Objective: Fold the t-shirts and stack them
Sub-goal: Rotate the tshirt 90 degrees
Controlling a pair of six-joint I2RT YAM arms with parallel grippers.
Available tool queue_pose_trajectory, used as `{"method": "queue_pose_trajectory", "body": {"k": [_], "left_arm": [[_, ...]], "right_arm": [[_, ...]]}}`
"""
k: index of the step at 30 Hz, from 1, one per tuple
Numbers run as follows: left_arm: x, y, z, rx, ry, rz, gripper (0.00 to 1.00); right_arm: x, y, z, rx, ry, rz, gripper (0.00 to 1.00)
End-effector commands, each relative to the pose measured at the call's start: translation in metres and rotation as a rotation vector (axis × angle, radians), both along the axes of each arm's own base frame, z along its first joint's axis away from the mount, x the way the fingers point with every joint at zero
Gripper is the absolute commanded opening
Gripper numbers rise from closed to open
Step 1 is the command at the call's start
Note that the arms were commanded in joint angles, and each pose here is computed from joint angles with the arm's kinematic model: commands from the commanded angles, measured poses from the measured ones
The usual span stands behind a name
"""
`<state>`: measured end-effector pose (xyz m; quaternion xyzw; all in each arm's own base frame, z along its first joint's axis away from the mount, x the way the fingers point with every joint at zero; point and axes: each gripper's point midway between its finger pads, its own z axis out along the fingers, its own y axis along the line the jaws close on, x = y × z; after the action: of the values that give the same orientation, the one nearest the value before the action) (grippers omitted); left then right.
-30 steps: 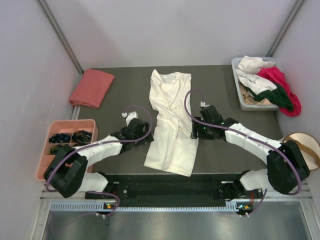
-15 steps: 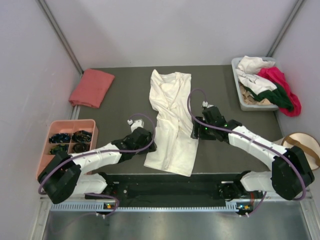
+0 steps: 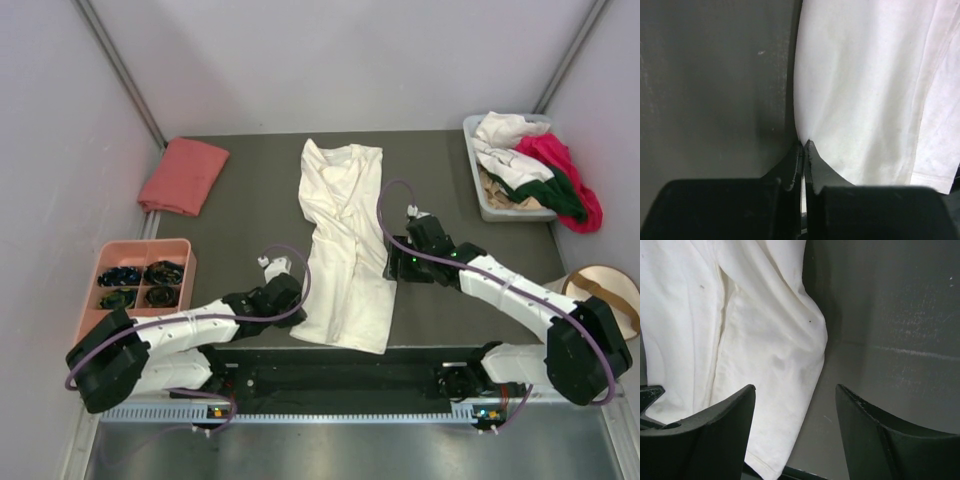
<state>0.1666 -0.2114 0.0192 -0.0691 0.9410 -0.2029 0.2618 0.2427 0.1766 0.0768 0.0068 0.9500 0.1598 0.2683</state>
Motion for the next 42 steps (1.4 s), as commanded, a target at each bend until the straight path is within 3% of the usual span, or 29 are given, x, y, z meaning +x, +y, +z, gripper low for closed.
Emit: {"method": "queue_pose_trajectory", "body": {"k": [1, 11, 14, 16, 18, 19, 21, 24, 25, 29, 31, 32, 35, 42], "left_arm": [[-0.026, 0.012, -0.012, 0.044, 0.088, -0.015, 0.00], [-0.056, 0.003, -0.002, 0.031, 0.120, -0.026, 0.00], [-0.063, 0.001, -0.001, 0.041, 0.120, -0.028, 0.10], [-0.062, -0.004, 0.007, 0.040, 0.106, -0.042, 0.28], [-0.060, -0.007, 0.017, 0.042, 0.090, -0.051, 0.59], [-0.054, -0.012, 0.031, 0.036, 0.061, -0.048, 0.97], [-0.042, -0.016, 0.052, 0.043, -0.005, -0.063, 0.99], [-0.004, -0.023, 0.115, 0.064, -0.226, -0.049, 0.99], [0.021, -0.020, 0.148, 0.075, -0.355, 0.032, 0.99], [0.088, -0.002, 0.206, 0.120, -0.575, 0.133, 0.99], [0.115, 0.008, 0.206, 0.093, -0.584, 0.169, 0.99], [0.142, 0.013, 0.216, 0.011, -0.616, 0.192, 0.99], [0.185, 0.031, 0.195, 0.026, -0.603, 0.225, 0.99], [0.282, 0.002, 0.142, 0.045, -0.577, 0.107, 0.89]], "right_arm": [[0.004, 0.000, 0.009, 0.024, -0.038, -0.014, 0.65], [0.008, 0.003, 0.013, 0.031, -0.048, 0.000, 0.65], [0.009, 0.004, 0.014, 0.028, -0.050, 0.004, 0.65], [0.011, 0.004, 0.016, 0.025, -0.055, 0.002, 0.66], [0.017, 0.004, 0.021, 0.016, -0.071, -0.009, 0.66], [0.020, 0.003, 0.023, 0.010, -0.081, -0.015, 0.66], [0.035, 0.004, 0.032, -0.005, -0.113, -0.036, 0.67], [0.065, 0.011, 0.043, 0.020, -0.146, -0.057, 0.68], [0.075, 0.013, 0.045, 0.030, -0.156, -0.063, 0.68], [0.123, 0.017, 0.051, 0.135, -0.151, -0.085, 0.68], [0.154, 0.010, 0.051, 0.175, -0.157, -0.121, 0.68], [0.168, 0.012, 0.060, 0.198, -0.174, -0.118, 0.68], [0.201, 0.009, 0.056, 0.203, -0.177, -0.115, 0.68], [0.263, 0.011, 0.031, 0.272, -0.140, -0.082, 0.69]]}}
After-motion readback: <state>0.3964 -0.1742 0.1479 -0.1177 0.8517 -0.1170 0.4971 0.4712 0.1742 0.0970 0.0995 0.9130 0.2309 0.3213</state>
